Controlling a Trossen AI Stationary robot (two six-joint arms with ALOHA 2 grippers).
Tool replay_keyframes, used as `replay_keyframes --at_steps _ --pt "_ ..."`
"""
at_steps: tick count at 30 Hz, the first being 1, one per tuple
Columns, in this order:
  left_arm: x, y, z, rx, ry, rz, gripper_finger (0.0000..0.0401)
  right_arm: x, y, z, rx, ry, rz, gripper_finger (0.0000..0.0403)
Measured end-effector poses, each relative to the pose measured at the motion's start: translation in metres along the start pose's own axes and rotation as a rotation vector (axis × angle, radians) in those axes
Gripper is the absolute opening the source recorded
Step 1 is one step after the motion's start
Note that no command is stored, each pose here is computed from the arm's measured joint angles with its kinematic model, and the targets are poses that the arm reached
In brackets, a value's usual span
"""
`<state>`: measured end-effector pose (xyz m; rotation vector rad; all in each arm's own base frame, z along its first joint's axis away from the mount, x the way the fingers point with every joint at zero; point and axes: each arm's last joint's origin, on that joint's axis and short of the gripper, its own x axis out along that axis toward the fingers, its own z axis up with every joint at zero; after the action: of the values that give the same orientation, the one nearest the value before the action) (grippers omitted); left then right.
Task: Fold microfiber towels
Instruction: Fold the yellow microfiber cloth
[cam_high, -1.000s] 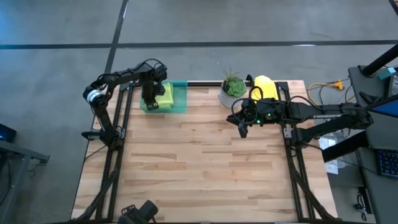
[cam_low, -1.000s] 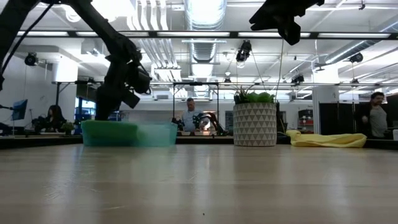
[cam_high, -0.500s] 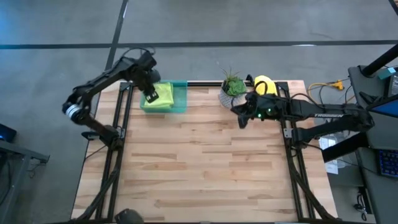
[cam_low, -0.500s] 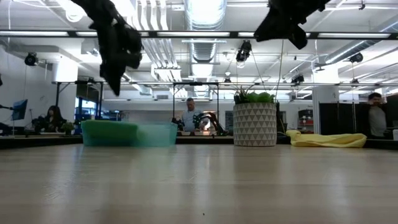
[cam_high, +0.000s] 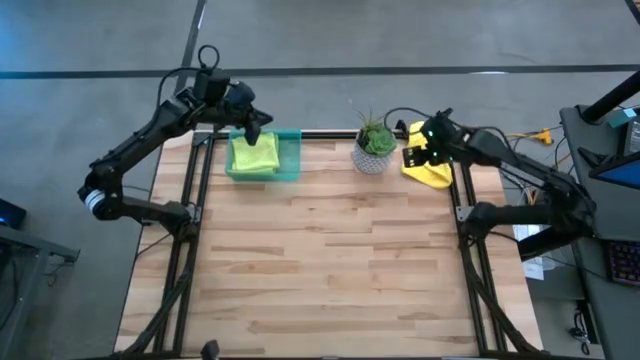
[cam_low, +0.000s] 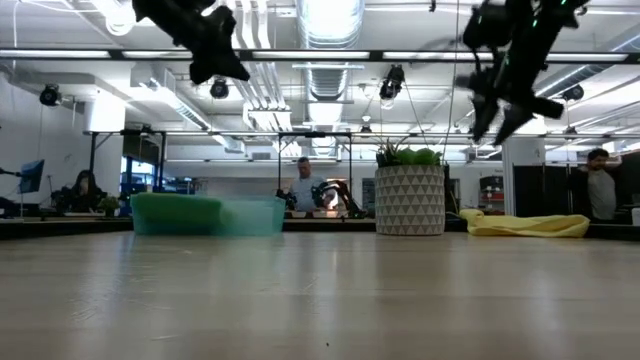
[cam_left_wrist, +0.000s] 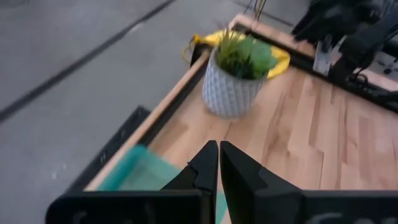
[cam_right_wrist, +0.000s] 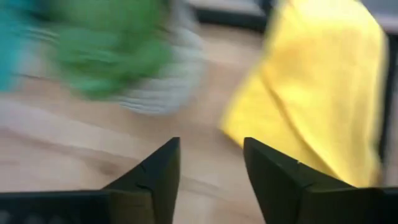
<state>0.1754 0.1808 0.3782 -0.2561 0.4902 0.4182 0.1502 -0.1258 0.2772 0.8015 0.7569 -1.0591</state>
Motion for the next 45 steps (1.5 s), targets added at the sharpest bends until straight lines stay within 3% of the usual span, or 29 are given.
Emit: replay_keyframes --at_steps 5,12,23,35,41,45 --pt "0.015 -0.001 0.005 0.026 -0.031 -0.020 0.0004 0.035 -0.028 0.022 0.058 0.091 -0.123 0.0202" --pt "0.043 0.000 0.000 -0.140 0.041 -0.049 0.0004 0.078 -0.067 0.063 0.379 0.057 0.049 0.0205" --pt "0.064 -0.012 -0.004 -0.149 0.094 -0.116 0.0004 0.133 -0.093 0.074 0.686 0.131 0.009 0.0205" --pt "0.065 -0.016 -0.005 -0.141 0.097 -0.129 0.0004 0.159 -0.099 0.083 0.833 0.159 -0.036 0.0169" --pt "0.065 -0.019 -0.005 -0.137 0.101 -0.136 0.0004 0.163 -0.103 0.086 0.840 0.150 -0.039 0.0149" --pt "0.066 -0.021 -0.005 -0.133 0.102 -0.142 0.0004 0.161 -0.103 0.087 0.797 0.135 -0.028 0.0114"
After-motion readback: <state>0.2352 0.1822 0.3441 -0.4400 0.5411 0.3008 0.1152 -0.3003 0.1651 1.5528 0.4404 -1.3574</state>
